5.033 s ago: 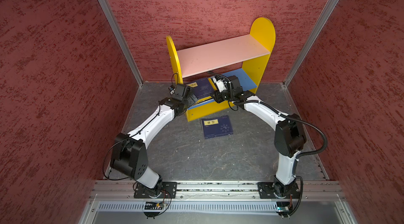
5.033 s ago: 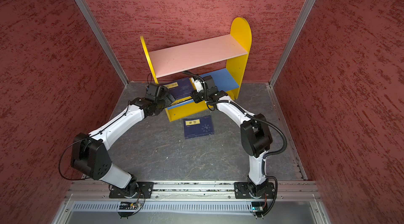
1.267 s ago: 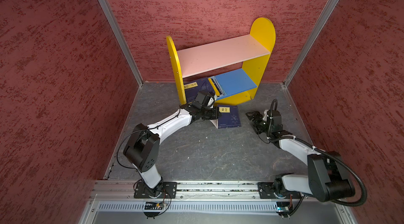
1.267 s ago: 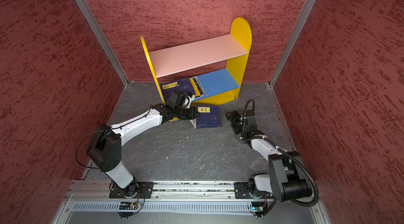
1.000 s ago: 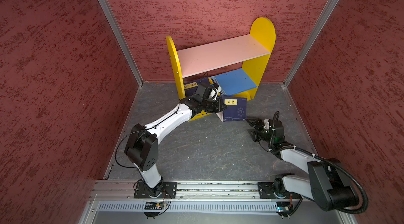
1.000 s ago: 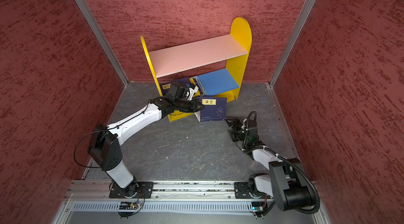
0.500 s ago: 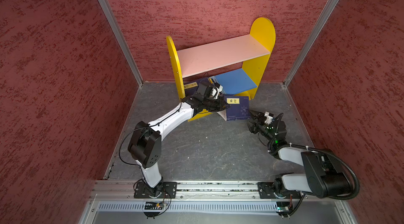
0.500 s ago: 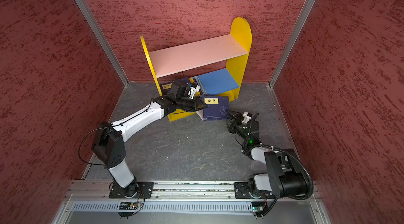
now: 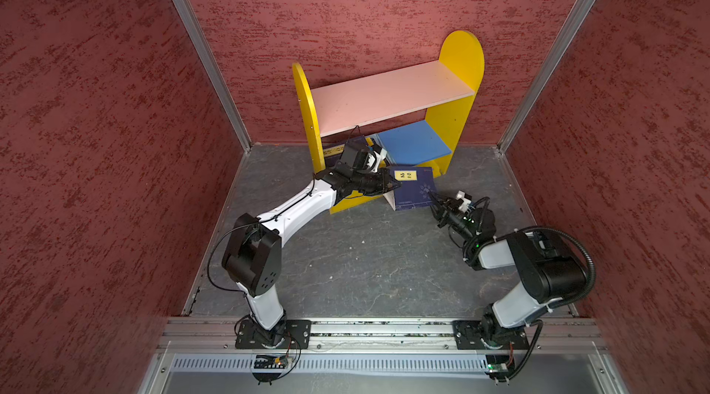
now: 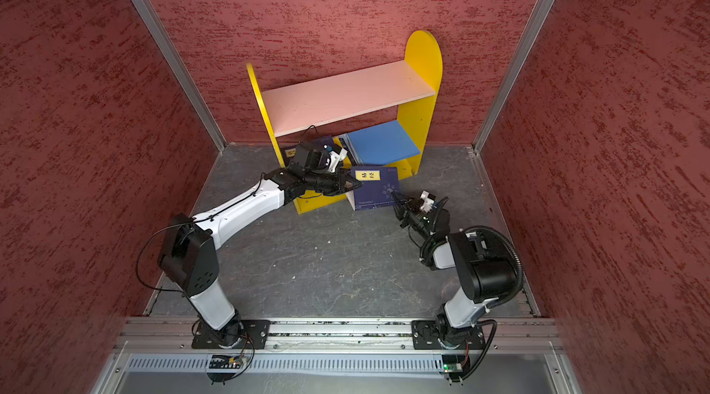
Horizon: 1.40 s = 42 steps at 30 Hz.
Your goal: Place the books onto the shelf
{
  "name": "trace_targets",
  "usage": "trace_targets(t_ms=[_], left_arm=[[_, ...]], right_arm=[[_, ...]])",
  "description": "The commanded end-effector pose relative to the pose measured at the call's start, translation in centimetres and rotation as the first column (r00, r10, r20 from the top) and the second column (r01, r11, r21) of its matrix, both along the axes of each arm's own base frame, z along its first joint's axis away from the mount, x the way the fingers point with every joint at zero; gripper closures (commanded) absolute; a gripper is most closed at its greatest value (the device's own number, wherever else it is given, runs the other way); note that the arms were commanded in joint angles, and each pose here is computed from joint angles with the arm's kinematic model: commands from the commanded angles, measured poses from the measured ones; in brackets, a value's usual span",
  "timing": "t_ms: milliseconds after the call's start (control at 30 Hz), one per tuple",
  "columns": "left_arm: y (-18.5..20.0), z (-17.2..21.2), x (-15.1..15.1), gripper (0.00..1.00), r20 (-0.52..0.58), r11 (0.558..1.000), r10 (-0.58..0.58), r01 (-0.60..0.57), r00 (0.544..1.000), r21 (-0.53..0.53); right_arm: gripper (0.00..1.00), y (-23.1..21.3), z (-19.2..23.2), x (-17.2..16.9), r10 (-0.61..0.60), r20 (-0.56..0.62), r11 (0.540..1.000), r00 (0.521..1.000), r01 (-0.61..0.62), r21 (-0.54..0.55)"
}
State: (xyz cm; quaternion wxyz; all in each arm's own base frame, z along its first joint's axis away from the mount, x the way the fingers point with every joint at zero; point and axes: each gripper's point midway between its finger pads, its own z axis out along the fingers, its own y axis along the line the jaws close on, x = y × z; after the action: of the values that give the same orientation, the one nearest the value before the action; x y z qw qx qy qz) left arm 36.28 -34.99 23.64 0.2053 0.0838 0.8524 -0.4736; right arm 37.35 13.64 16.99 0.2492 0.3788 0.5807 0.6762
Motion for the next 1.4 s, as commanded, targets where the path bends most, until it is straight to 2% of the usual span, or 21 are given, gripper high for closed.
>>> trace_targets(t_ms=[0,100,167,233,333,467,567,767,967,1133,1367], left_arm=[[0.7,2.7,-0.3,0.92,0.058,0.999,0.011,-0.009,0.998,-0.031],[1.1,3.3,-0.1,0.74,0.073,0.999,0.031,-0.029,0.997,-0.03],[1.4,3.7,0.0,0.54,0.086,0.999,0.041,-0.039,0.995,-0.03],[1.7,4.3,0.0,0.44,0.098,0.998,0.049,-0.046,0.994,-0.031],[2.1,4.8,-0.1,0.33,0.107,0.998,0.062,-0.059,0.992,-0.029],[2.5,5.1,-0.1,0.22,0.103,0.997,0.069,-0.066,0.992,-0.03],[2.1,5.3,-0.3,0.18,0.09,0.998,0.052,-0.047,0.995,-0.048],[0.7,5.8,-0.1,0.15,0.068,0.996,0.007,-0.001,0.998,-0.093],[-0.6,6.4,-0.4,0.19,0.057,0.984,-0.043,0.053,0.997,-0.172],[-1.4,5.5,-0.1,0.28,0.012,0.981,-0.062,0.063,0.998,-0.185],[-1.9,5.7,0.3,0.3,0.009,0.978,-0.051,0.052,0.999,-0.204]], right_arm=[[0.85,0.4,2.7,0.0,0.018,0.087,1.0,0.996,-0.02,0.017],[0.89,0.2,3.0,-0.1,0.004,0.088,1.0,0.996,-0.003,-0.015],[0.91,-0.1,3.4,-0.2,-0.011,0.095,0.999,0.995,0.016,-0.05],[0.91,-0.6,4.2,-0.3,-0.03,0.102,0.995,0.994,0.04,-0.09],[0.92,-1.6,5.9,-0.5,-0.064,0.117,0.98,0.991,0.084,-0.181],[0.92,-3.8,9.1,-1.1,-0.143,0.158,0.923,0.977,0.19,-0.336],[0.9,-5.1,11.4,-1.9,-0.187,0.211,0.895,0.959,0.255,-0.365],[0.89,-5.2,14.0,-2.4,-0.197,0.293,0.917,0.936,0.281,-0.283],[0.89,-4.7,15.4,-2.5,-0.17,0.342,0.934,0.924,0.262,-0.244],[0.88,-4.2,17.7,-2.8,-0.154,0.439,0.956,0.885,0.247,-0.161],[0.88,-3.6,19.6,-2.7,-0.129,0.513,0.975,0.849,0.204,-0.092]])
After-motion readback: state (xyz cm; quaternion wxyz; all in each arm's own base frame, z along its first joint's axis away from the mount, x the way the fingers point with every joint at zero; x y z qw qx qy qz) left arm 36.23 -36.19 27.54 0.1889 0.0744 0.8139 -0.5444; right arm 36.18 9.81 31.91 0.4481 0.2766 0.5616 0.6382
